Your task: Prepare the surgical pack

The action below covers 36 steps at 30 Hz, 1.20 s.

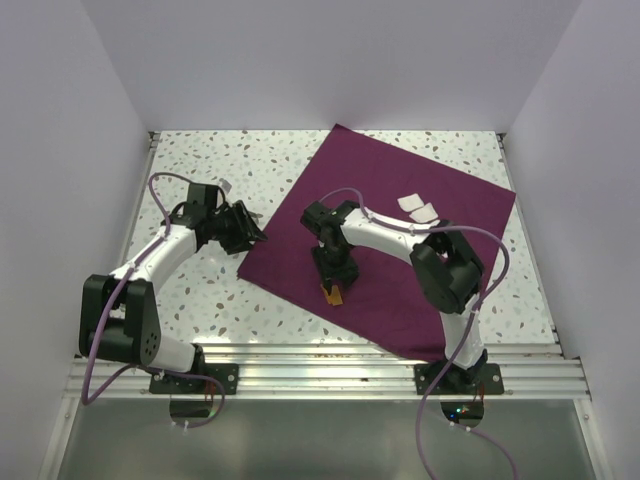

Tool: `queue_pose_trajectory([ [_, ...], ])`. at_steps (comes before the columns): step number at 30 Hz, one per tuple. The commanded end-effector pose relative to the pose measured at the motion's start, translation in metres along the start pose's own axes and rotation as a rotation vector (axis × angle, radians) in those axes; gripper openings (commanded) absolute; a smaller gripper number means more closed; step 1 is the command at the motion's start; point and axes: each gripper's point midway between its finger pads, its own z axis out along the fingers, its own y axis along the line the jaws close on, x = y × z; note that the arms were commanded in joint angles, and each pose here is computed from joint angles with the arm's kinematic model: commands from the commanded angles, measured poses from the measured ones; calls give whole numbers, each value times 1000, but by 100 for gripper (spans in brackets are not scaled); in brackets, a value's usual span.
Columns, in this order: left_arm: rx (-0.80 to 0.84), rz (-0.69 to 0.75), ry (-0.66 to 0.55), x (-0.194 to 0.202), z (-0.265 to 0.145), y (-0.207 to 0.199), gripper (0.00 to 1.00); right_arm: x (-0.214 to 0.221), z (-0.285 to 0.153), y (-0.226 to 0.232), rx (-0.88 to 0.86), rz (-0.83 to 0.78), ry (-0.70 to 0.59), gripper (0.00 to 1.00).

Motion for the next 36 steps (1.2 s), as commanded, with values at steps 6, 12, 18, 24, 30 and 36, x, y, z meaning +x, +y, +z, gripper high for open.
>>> queue_pose_trajectory([
  [6,45,45,-7,1,-9,-8,53,3,0,-2,64,27,-1,49],
  [12,46,51,-2,3,-10,-8,54,9,7,2,71,22,17,51],
  [18,45,59,1,5,-10,-7,55,15,16,-1,84,30,39,52],
  [24,40,59,9,7,-9,-4,56,20,22,-2,86,36,56,47],
  [30,42,63,13,7,-8,-4,56,20,24,-1,78,36,58,41],
  [36,44,71,16,6,-8,-5,56,17,16,1,65,35,33,34],
])
